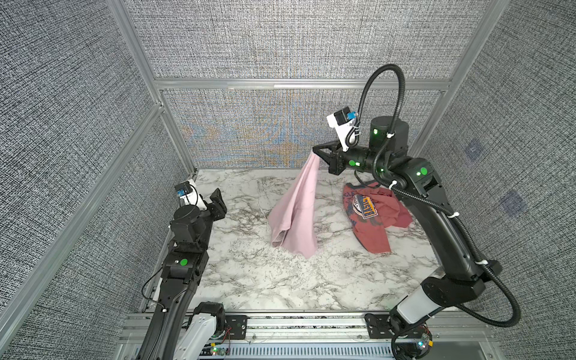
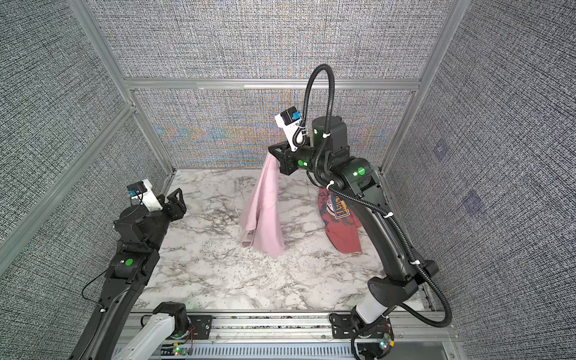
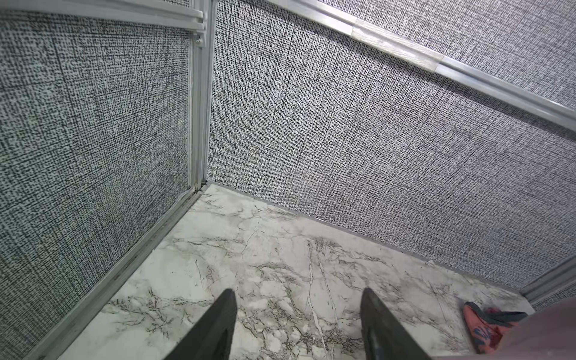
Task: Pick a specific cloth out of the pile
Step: 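Lift the light pink cloth with the right gripper, pulling it off the pile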
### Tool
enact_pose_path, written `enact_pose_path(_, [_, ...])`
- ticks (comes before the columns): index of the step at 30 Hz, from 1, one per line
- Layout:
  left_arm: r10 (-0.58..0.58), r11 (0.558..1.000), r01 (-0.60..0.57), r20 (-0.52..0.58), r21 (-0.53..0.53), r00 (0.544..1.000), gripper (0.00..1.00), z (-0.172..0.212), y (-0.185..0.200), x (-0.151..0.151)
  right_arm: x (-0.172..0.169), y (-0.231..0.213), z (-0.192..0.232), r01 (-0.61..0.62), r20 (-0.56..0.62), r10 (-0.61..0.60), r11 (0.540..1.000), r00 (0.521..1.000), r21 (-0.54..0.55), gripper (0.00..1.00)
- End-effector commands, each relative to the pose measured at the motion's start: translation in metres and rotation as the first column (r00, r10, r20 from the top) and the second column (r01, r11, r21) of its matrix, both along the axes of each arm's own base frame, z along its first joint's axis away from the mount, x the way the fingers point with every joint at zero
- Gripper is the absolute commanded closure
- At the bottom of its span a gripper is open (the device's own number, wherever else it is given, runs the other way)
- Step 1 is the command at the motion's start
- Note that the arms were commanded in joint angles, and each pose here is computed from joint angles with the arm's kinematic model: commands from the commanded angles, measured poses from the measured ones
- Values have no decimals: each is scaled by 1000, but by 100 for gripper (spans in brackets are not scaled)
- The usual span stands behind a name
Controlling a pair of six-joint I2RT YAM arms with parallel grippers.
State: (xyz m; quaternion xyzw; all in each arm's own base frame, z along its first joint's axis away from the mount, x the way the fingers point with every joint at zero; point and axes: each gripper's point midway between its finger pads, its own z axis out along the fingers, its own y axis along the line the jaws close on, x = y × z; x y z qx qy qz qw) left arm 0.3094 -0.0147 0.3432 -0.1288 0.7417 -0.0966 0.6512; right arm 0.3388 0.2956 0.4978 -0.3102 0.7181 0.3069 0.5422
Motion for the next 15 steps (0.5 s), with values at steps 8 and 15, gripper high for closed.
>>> enact_pose_path(8, [-9,1000,9,45,-11,999,35,15,1,-16,-17,88,-2,-197,15,197,980,980,12,100])
enact_pose_path(15, [-12,1000,14,84,-21,996,35,32,3,-37,-9,182,-54,-358,-123,375,923,919,145,100])
